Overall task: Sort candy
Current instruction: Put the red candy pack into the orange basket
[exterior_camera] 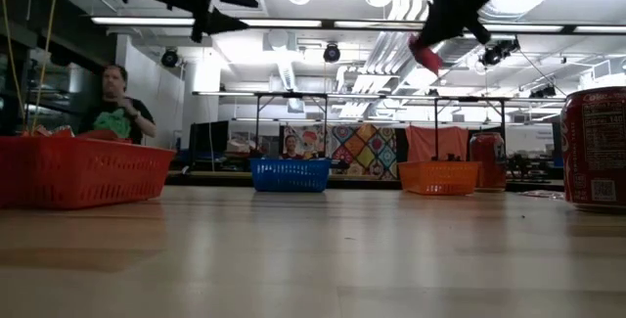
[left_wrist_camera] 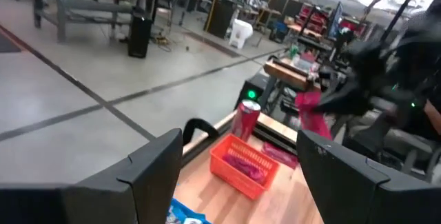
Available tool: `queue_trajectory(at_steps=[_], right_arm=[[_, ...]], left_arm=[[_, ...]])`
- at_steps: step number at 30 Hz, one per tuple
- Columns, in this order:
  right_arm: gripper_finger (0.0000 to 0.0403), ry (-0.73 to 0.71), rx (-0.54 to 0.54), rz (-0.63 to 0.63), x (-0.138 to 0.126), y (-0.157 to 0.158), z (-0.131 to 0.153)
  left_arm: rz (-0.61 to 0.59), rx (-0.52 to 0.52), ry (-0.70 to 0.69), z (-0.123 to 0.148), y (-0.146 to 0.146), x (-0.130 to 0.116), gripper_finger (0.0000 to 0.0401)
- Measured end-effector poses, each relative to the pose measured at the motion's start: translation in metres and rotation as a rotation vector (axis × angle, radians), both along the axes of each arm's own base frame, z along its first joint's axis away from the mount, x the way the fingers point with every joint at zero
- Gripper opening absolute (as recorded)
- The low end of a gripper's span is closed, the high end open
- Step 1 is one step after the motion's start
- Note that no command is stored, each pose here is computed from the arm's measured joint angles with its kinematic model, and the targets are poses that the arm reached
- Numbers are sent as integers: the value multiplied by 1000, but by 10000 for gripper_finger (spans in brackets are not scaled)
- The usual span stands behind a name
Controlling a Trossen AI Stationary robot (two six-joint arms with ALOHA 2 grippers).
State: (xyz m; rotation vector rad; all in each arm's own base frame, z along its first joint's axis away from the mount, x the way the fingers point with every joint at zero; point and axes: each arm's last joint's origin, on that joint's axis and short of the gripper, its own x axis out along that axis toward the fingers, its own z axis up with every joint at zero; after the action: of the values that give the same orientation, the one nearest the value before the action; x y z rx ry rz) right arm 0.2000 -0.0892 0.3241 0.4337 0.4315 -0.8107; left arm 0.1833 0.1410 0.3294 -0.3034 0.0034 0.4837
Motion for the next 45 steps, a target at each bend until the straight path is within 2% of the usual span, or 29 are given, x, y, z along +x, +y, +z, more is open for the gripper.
queue_trajectory(at_steps=[2, 6, 9, 11, 15, 19, 24, 28, 33, 36, 41, 45], right_arm=[[2, -51, -16, 10, 0, -4, 4], [1, -6, 19, -62, -5, -22, -4], [1, -15, 105, -111, -8, -45, -14], [0, -45, 193, -152, -9, -64, -23], [0, -33, 382, -215, -12, -101, -53], [0, 40, 513, -294, -4, -126, -93], [0, 125, 629, -314, 7, -136, -131], [5, 169, 630, -303, 15, -133, -141], [55, 201, 588, -281, 17, -129, -139], [104, 247, 568, -300, 15, -126, -139], [185, 220, 589, -290, 17, -125, -136], [222, 156, 549, -178, 17, -121, -103]], left_arm=[[-18, -8, 9, -6, 3, 10, 271], [-84, -24, -41, -8, 2, 21, 271], [-169, -15, -155, 4, -1, 21, 271], [-183, 6, -248, 15, -4, 18, 271], [-185, 72, -379, 33, -9, 10, 271], [-189, 84, -428, 41, -14, 3, 271], [-190, 92, -437, 46, -18, -2, 271], [-190, 100, -444, 48, -20, -5, 271], [-189, 102, -442, 47, -20, -5, 271], [-193, 124, -432, 47, -20, -5, 271], [-240, 129, -422, 47, -21, -4, 271], [-248, 121, -410, 46, -21, -4, 271]])
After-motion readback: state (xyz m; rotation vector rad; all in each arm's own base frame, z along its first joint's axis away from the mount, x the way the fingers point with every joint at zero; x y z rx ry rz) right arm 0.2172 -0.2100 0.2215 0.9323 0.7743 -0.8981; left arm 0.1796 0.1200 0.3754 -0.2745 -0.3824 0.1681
